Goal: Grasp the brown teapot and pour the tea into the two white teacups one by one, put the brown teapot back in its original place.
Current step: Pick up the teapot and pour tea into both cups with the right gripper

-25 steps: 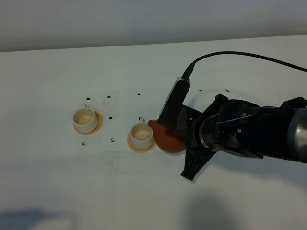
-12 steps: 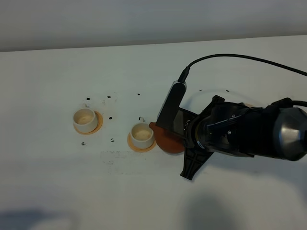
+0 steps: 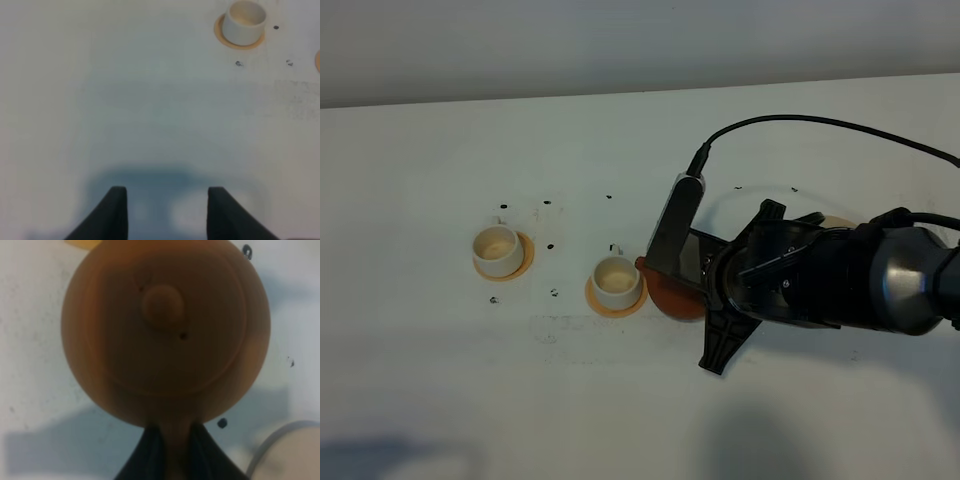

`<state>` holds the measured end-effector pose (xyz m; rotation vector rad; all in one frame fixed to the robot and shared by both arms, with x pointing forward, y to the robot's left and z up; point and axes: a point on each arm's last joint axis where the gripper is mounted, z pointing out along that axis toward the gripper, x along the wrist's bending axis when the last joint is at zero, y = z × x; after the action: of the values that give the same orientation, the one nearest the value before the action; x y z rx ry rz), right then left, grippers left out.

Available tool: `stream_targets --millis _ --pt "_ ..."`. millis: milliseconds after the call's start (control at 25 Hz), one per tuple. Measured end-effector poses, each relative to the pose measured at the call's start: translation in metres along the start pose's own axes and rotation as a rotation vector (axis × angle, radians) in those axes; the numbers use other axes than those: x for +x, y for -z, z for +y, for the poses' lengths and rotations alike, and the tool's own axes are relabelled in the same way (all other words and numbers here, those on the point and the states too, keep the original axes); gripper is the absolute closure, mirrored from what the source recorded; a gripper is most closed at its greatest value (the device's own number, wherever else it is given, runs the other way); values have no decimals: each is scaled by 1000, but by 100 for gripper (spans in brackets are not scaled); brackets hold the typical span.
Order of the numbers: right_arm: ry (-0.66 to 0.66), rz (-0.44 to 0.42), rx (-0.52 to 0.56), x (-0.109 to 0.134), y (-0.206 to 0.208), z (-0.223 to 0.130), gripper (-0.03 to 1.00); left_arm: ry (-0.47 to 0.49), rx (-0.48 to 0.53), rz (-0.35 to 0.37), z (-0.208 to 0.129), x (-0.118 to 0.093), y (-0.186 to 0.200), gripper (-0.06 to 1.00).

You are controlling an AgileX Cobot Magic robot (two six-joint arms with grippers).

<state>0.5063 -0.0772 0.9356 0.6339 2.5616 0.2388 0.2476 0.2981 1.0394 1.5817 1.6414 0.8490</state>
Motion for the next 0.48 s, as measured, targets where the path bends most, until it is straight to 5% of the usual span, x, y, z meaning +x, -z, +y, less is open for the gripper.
stream_targets --millis 480 --pt "58 -44 -24 0 7 12 85 0 0 0 0 0 0 57"
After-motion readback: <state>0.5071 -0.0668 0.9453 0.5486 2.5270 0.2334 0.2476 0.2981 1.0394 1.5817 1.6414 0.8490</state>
